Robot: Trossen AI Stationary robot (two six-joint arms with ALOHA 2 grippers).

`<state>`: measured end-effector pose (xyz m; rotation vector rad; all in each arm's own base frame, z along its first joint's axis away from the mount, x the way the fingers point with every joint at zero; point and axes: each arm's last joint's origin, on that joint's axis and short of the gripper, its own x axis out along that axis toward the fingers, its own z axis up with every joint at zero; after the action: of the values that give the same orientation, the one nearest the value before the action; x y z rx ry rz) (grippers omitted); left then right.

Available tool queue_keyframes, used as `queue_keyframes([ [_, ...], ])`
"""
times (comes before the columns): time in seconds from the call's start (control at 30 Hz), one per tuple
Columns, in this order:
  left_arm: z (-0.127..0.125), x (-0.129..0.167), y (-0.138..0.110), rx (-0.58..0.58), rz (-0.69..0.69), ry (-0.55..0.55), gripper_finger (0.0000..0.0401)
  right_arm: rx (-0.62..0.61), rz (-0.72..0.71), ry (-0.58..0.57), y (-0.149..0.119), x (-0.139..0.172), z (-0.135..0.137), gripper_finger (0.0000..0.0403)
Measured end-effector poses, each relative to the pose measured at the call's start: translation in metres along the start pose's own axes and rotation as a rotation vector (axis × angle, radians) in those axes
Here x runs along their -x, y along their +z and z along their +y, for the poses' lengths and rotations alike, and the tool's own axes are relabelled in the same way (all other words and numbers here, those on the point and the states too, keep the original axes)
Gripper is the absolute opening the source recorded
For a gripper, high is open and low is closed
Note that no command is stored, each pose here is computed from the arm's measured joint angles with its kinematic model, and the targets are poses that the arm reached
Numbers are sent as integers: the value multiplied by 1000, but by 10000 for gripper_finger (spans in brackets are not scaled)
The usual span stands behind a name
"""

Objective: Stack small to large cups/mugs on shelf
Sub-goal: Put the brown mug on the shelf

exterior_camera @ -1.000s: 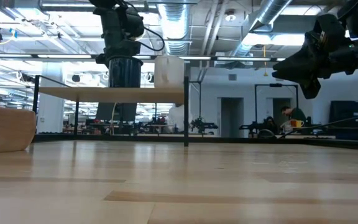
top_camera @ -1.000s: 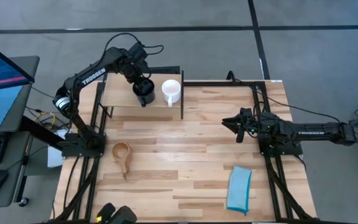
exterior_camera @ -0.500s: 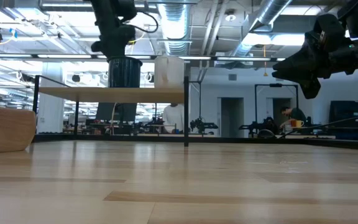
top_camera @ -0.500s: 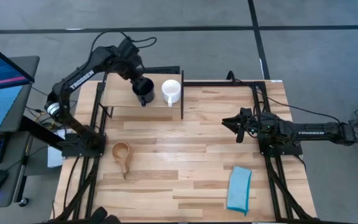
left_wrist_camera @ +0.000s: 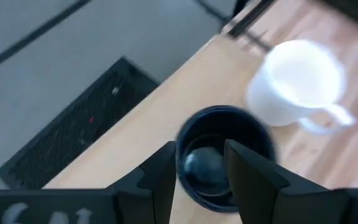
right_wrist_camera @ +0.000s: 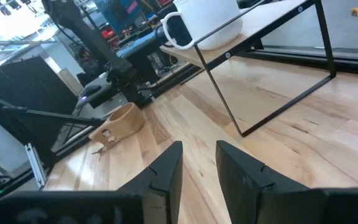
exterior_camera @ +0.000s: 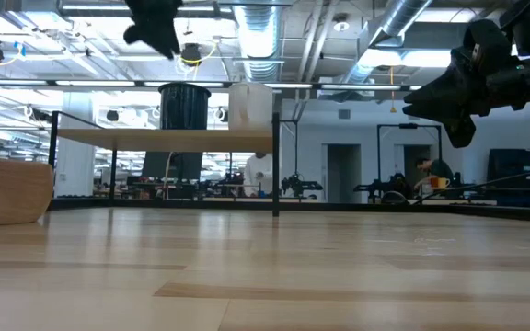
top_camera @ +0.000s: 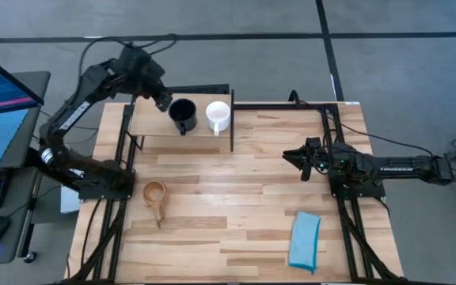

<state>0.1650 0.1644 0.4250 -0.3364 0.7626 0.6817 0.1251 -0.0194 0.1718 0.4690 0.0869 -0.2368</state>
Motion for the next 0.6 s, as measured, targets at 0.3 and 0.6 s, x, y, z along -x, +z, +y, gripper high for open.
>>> queue_keyframes([
  [0.3, -13, 57, -36, -55, -292, -133, 126, 3, 0, -1, 0, 0, 0, 118],
  [0.6, -22, 72, -105, -137, -315, -261, 126, 4, -4, -8, 0, 0, 0, 118],
])
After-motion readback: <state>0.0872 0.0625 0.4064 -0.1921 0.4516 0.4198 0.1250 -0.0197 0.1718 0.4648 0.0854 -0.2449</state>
